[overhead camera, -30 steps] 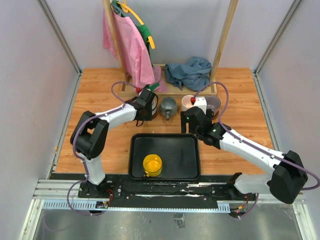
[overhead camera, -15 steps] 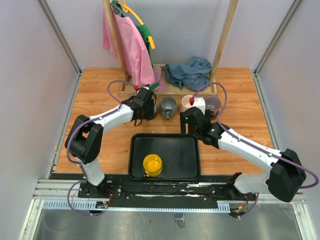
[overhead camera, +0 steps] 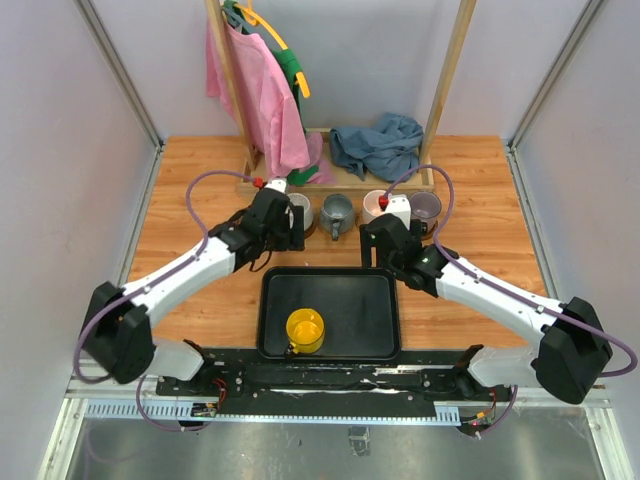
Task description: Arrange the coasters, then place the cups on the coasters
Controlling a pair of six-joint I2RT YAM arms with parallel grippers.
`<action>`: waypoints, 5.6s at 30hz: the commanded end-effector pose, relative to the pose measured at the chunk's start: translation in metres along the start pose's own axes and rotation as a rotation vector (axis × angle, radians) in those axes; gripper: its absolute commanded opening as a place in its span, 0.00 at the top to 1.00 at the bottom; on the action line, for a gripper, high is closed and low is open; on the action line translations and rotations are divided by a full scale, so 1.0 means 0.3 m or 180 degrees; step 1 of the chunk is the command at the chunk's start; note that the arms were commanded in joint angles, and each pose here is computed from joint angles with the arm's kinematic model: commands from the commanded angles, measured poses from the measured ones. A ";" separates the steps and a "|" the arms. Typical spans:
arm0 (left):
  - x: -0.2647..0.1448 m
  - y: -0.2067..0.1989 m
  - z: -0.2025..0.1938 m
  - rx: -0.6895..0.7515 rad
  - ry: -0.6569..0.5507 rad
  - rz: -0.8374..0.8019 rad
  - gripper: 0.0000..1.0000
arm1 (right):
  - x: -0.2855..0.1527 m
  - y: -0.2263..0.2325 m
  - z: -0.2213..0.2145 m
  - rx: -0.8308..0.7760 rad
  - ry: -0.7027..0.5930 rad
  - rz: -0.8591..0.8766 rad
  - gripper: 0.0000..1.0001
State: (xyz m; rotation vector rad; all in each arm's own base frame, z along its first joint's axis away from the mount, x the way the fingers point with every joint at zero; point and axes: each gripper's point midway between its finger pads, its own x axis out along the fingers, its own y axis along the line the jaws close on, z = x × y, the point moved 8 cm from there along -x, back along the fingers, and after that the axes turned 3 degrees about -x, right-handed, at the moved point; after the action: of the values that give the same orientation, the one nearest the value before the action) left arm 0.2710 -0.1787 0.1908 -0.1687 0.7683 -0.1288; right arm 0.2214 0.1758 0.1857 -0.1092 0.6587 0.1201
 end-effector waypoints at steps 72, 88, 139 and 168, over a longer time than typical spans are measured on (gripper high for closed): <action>-0.312 -0.014 -0.571 0.0435 0.0741 -0.0670 0.16 | 0.017 -0.017 -0.118 0.0212 0.0309 0.0170 0.09; -0.233 -0.064 -0.552 0.0773 0.0533 -0.0524 0.29 | 0.017 -0.018 -0.120 0.0205 0.0320 0.0172 0.09; -0.188 0.028 -0.628 0.0645 0.0574 -0.0080 0.78 | 0.034 0.003 -0.119 0.0166 0.0407 0.0224 0.09; -0.272 -0.049 -0.439 0.0301 -0.0066 -0.0149 1.00 | 0.021 -0.036 -0.152 0.0132 0.0394 0.0065 0.09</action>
State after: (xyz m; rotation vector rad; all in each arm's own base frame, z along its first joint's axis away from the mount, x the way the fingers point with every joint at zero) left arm 0.1059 -0.1820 0.1137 0.0303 0.8939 -0.2229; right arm 0.1994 0.1744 0.1464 -0.0658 0.8016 0.1860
